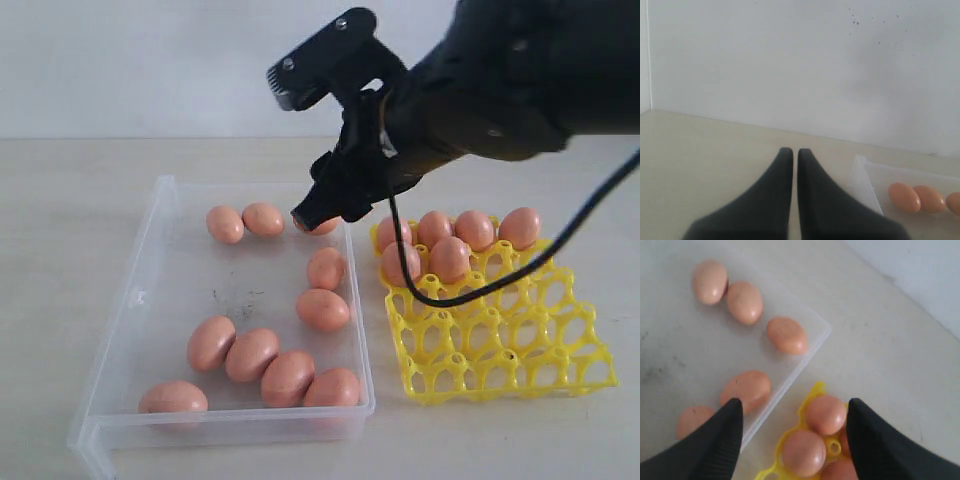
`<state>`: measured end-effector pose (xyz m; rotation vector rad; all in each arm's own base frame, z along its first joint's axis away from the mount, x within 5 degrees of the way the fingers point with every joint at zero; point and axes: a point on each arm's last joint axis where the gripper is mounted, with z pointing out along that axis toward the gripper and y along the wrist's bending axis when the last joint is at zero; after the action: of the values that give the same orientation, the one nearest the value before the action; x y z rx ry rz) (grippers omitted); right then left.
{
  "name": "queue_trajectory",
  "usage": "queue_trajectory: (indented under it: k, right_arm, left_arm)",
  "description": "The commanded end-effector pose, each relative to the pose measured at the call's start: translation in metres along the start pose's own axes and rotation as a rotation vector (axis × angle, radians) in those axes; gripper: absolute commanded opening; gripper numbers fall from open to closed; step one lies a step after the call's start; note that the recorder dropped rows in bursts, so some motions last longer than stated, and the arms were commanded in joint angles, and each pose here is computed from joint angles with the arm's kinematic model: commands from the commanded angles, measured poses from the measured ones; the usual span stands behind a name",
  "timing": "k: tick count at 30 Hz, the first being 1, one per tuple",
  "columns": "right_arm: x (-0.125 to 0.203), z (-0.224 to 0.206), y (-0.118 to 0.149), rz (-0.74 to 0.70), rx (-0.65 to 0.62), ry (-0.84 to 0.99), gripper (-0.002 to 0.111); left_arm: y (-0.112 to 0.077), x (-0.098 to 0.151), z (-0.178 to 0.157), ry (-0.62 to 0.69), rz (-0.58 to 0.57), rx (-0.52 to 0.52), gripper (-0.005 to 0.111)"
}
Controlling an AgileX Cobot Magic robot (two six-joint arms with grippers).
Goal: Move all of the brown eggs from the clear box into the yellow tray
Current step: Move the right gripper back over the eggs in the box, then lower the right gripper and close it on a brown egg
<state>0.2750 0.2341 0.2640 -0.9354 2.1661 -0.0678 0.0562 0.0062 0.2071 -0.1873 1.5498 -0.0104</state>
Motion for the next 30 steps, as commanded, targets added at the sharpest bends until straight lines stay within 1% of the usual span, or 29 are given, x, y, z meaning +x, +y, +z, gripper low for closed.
queue_trajectory:
  k: [1,3,5,6,7,11,15,23,30]
  right_arm:
    - [-0.007,0.02,0.015,-0.102,-0.08,0.225,0.055]
    - [-0.009,0.031,0.026,-0.143,-0.171,0.259,0.055]
    - [-0.006,0.04,0.039,-0.246,-0.288,0.28,0.055]
    - [-0.002,0.046,0.044,-0.284,-0.328,0.297,0.055]
    - [0.001,0.051,0.046,-0.297,-0.338,0.314,0.055]
    - [0.013,0.07,0.054,-0.37,-0.365,0.368,0.055]
    - [0.017,0.081,0.059,-0.381,-0.369,0.366,0.055]
    - [0.017,0.099,0.064,-0.398,-0.346,0.296,0.055]
    - [0.025,0.113,0.064,-0.438,-0.311,0.324,0.055]
  left_arm:
    - [0.0,0.001,0.0,0.0,-0.018,0.002,0.004]
    - [0.0,0.001,0.0,0.0,-0.018,0.002,0.004]
    - [0.0,0.001,0.0,-0.002,-0.018,0.002,0.004]
    - [0.0,0.001,0.0,-0.002,-0.018,0.002,0.004]
    - [0.0,0.001,0.0,-0.002,-0.018,0.002,0.004]
    - [0.0,0.001,0.0,-0.002,-0.018,0.002,0.004]
    - [0.0,0.001,0.0,-0.002,-0.018,0.002,0.004]
    - [0.0,0.001,0.0,0.0,-0.018,0.002,0.004]
    - [0.0,0.001,0.0,0.0,-0.018,0.002,0.004]
